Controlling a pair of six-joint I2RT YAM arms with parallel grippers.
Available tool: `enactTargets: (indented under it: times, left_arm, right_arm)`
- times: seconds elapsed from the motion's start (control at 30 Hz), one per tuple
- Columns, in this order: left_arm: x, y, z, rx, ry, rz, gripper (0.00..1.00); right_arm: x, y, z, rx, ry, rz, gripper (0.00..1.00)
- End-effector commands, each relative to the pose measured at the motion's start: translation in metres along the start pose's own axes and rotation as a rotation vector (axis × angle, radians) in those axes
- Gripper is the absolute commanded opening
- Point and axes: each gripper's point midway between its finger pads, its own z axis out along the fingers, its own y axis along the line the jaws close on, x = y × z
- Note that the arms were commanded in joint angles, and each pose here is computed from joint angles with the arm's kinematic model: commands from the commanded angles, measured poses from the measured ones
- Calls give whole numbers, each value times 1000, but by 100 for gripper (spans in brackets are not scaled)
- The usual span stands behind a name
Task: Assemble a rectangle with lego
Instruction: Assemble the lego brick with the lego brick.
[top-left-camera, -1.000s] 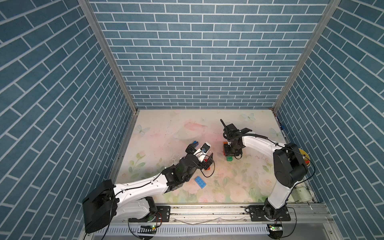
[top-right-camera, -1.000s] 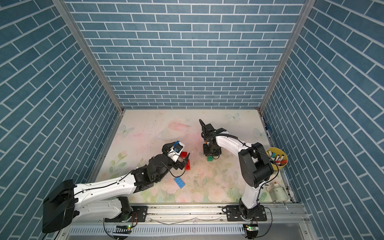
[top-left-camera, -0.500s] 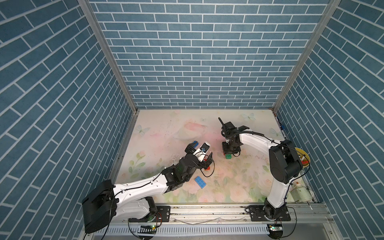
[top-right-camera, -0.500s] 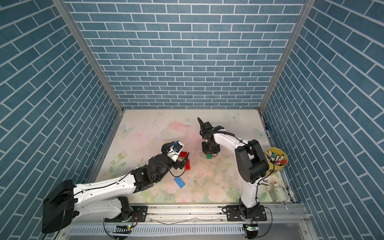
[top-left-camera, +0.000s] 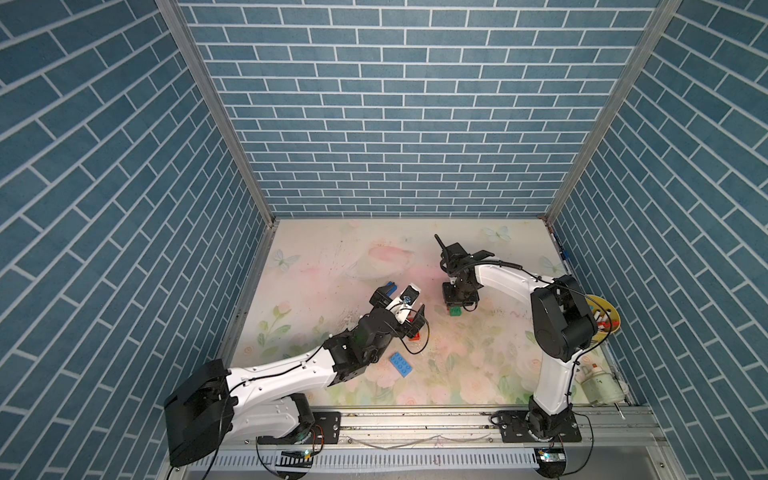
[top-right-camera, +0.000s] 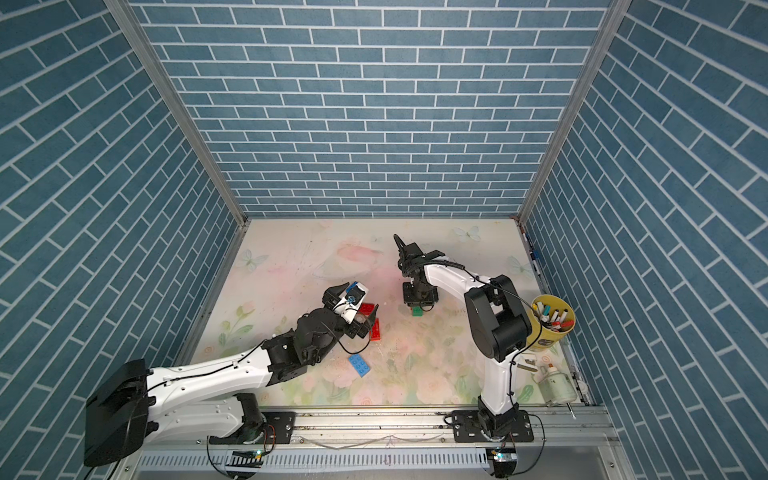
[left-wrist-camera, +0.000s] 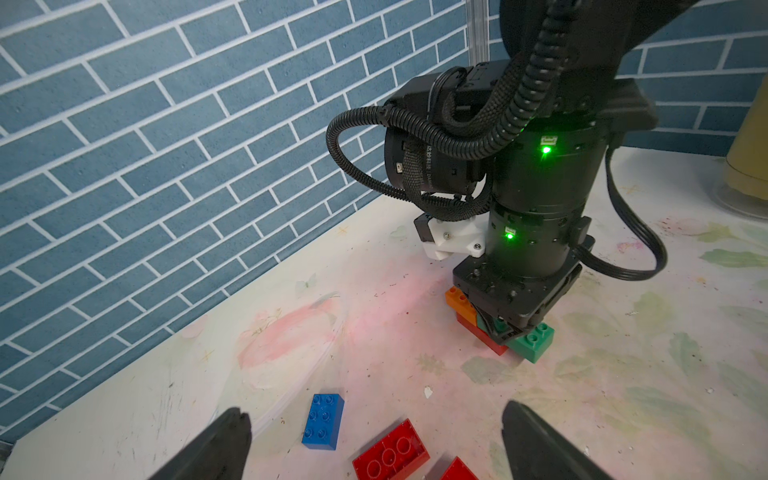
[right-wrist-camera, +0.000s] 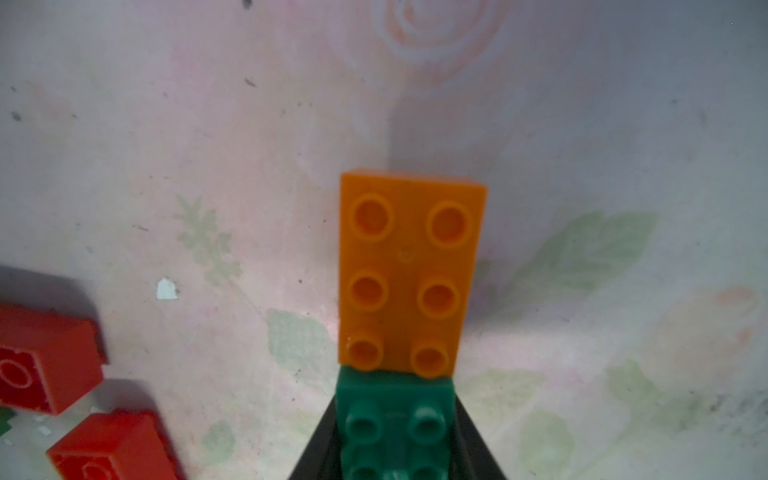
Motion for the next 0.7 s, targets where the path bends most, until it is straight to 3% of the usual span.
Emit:
enactTargets:
  times: [0.0,0.67]
  left_arm:
    - [-4,5,-1,-20,-17,-3,100]
    - [-3,6,-1,-25,-16,-6,100]
  right_arm:
    - [6,-6,17,24,47,-21,8]
    - [31,-27,60,78,121,-25,6]
